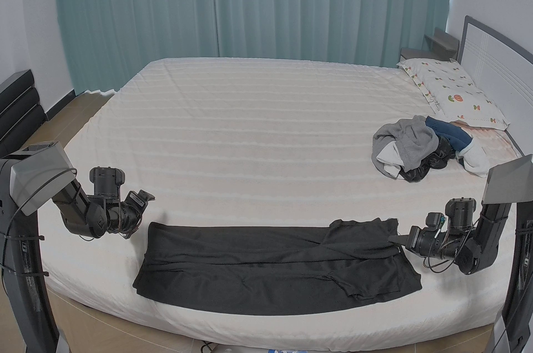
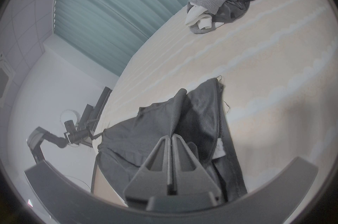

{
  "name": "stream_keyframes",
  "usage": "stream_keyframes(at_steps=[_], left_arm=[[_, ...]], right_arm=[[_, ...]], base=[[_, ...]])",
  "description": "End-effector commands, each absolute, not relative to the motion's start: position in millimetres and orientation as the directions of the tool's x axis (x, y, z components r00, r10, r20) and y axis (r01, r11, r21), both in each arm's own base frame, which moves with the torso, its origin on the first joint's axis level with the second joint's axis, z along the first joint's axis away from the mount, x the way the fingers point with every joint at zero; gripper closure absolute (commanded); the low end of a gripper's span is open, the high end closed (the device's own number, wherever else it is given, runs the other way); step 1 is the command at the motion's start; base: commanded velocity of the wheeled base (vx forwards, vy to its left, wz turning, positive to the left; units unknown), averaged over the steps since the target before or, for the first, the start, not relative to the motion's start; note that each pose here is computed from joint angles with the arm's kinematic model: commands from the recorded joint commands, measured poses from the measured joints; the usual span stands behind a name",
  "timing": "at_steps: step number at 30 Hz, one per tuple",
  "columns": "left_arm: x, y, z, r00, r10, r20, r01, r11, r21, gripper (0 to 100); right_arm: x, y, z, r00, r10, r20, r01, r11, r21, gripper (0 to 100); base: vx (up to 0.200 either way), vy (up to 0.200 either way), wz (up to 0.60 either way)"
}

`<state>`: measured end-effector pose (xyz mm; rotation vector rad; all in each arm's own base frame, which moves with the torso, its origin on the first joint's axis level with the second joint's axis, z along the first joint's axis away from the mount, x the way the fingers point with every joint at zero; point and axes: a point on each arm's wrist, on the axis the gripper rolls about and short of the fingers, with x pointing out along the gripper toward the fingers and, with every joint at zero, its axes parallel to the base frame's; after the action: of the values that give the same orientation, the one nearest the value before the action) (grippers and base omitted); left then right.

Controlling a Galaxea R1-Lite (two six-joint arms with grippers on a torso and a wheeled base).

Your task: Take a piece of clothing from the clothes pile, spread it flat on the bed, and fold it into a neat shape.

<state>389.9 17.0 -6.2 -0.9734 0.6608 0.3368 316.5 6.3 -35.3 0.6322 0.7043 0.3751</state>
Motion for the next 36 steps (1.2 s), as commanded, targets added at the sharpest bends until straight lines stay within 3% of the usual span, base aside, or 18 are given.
stream_keyframes(at_steps=[1, 7, 8, 13, 19, 23, 28, 32, 36], left_arm=[[389.6, 17.2, -7.0, 0.756, -0.024, -0.654, -0.544, 0.533, -0.648, 0], [389.3, 17.2, -7.3, 0.755, -0.024, -0.655, -0.545, 0.533, -0.647, 0], [388.9, 17.2, -7.0, 0.755, -0.024, -0.655, -0.545, 0.533, -0.647, 0], [388.6, 17.1, -7.3, 0.754, -0.026, -0.657, -0.545, 0.533, -0.647, 0], [386.6, 17.0, -3.1, 0.756, -0.027, -0.654, -0.544, 0.529, -0.651, 0], [381.6, 16.7, 21.9, 0.787, -0.029, -0.616, -0.512, 0.528, -0.678, 0], [376.1, 8.4, 30.9, 0.786, -0.041, -0.616, -0.502, 0.54, -0.676, 0], [361.9, 2.5, 36.5, 0.744, -0.055, -0.666, -0.535, 0.547, -0.643, 0], [338.8, -5.1, 31.5, 0.699, -0.073, -0.711, -0.561, 0.56, -0.61, 0]], right_arm=[[298.8, 3.2, -40.1, 0.673, 0.529, -0.517, -0.125, 0.77, 0.625, 100], [296.5, 3.7, -43.8, 0.663, 0.531, -0.528, -0.134, 0.778, 0.614, 100], [296.5, 3.7, -43.8, 0.663, 0.531, -0.528, -0.134, 0.778, 0.614, 0], [294.2, 3.4, -40.1, 0.667, 0.53, -0.524, -0.136, 0.777, 0.614, 0], [293.6, 6.6, -5.2, 0.726, 0.52, -0.45, -0.149, 0.758, 0.635, 0], [295.0, 24.5, 14.4, 0.757, 0.5, -0.421, -0.101, 0.726, 0.68, 0], [300.7, 44.4, 23.9, 0.777, 0.441, -0.449, -0.053, 0.757, 0.652, 0], [300.0, 60.5, 23.7, 0.751, 0.387, -0.535, 0.04, 0.781, 0.623, 0], [297.0, 67.9, 25.3, 0.752, 0.344, -0.563, 0.153, 0.739, 0.656, 0]], base=[[0.0, 0.0, 0.0], [0.0, 0.0, 0.0], [0.0, 0.0, 0.0], [0.0, 0.0, 0.0], [0.0, 0.0, 0.0], [0.0, 0.0, 0.0], [0.0, 0.0, 0.0], [0.0, 0.0, 0.0], [0.0, 0.0, 0.0]])
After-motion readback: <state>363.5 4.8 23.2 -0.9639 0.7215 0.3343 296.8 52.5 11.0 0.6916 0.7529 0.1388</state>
